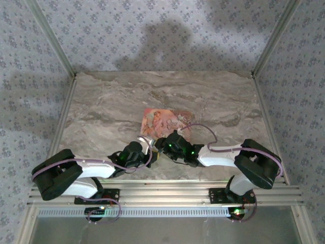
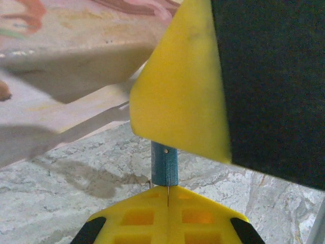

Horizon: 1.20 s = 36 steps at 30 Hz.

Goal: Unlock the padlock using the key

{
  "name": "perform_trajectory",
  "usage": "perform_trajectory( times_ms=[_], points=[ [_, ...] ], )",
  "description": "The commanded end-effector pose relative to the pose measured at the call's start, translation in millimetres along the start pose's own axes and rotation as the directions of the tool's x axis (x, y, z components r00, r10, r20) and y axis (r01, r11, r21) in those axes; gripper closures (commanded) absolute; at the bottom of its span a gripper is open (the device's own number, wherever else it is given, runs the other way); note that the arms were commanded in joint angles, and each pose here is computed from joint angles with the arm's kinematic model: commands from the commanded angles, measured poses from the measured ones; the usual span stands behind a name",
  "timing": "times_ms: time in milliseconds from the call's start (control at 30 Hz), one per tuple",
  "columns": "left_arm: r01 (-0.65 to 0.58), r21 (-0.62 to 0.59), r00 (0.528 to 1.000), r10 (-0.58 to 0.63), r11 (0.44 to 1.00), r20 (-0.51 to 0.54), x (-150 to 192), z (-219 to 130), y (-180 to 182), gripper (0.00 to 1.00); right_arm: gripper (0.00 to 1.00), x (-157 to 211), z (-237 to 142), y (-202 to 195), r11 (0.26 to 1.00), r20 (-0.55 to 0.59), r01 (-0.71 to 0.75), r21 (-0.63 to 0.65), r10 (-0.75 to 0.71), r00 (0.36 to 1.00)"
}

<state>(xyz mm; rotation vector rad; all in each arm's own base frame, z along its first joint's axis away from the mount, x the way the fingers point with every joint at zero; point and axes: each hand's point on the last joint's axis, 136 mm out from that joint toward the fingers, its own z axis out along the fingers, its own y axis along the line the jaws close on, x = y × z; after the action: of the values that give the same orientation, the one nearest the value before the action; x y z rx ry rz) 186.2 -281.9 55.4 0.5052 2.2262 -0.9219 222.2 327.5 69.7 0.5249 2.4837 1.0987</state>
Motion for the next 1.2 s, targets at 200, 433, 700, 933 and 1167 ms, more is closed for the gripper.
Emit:
perform_trajectory(
  times_ms=[200, 433, 700, 933, 1167],
  points=[
    [-0.02, 0.132, 0.998, 0.012, 0.991, 0.055, -19.0, 0.7, -33.6, 1.0, 0.44, 20.7, 2.7, -13.6, 0.998, -0.085, -0.042, 0.05, 0.046, 0.995],
    [-0.052, 0.126, 0.997, 0.045, 0.991, 0.06, -19.5, 7.6, -39.3, 1.0, 0.51, 28.3, 0.9, -16.1, 0.993, -0.138, -0.023, 0.118, 0.039, 0.99],
    [-0.155, 0.072, 0.986, 0.15, 0.985, 0.072, -20.8, 10.4, -44.1, 1.0, 0.7, 35.2, -2.4, -27.0, 0.981, -0.188, -0.011, 0.196, 0.048, 0.981],
    [-0.205, 0.062, 0.976, 0.2, 0.977, 0.08, -24.7, 6.9, -49.0, 0.98, 0.98, 31.5, -6.0, -22.0, 0.983, -0.181, 0.0, 0.181, 0.034, 0.983],
    [-0.214, 0.07, 0.973, 0.206, 0.974, 0.107, -29.8, -7.5, -52.0, 0.71, 1.0, 22.0, -11.8, -18.1, 0.988, -0.163, 0.008, 0.152, 0.017, 0.987]
  ],
)
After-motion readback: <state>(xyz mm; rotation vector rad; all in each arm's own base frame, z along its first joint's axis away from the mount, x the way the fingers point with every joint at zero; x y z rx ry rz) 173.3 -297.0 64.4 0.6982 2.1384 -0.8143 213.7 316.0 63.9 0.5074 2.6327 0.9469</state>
